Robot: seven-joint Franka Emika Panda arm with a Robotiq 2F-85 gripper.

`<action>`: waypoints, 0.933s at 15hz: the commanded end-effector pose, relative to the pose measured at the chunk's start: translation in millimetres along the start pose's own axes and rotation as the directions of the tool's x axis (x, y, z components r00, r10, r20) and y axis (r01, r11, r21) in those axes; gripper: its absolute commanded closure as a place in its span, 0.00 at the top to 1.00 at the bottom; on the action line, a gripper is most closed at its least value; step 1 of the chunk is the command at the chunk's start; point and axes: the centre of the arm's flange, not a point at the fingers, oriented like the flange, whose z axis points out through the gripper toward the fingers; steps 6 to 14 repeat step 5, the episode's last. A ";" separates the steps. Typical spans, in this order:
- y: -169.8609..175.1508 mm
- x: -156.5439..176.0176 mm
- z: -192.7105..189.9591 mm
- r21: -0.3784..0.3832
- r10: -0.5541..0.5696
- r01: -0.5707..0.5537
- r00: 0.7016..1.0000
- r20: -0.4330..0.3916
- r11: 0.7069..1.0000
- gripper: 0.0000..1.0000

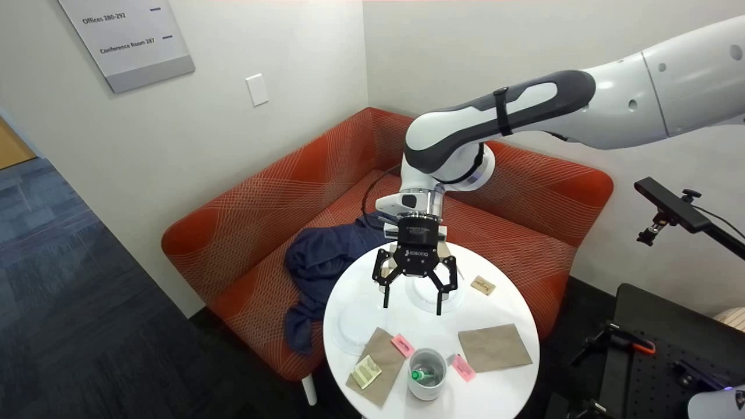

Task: Put the green marker inside the white mug

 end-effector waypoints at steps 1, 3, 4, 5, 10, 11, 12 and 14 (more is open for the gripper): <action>-21.5 26.4 3.1 -0.035 -0.001 0.003 0.999 0.039 0.999 1.00; -6.2 14.3 -2.1 -0.003 -0.003 0.003 1.000 0.016 1.000 1.00; -6.2 13.8 -1.6 -0.002 -0.002 0.002 1.000 0.018 1.000 1.00; -6.2 12.3 -0.5 0.000 0.001 -0.001 1.000 0.018 1.000 1.00; -6.2 12.3 -0.5 0.000 0.001 -0.001 1.000 0.018 1.000 1.00; -6.2 12.3 -0.5 0.000 0.001 -0.001 1.000 0.018 1.000 1.00; -6.2 12.3 -0.5 0.000 0.001 -0.001 1.000 0.018 1.000 1.00; -6.2 12.3 -0.5 0.000 0.001 -0.001 1.000 0.018 1.000 1.00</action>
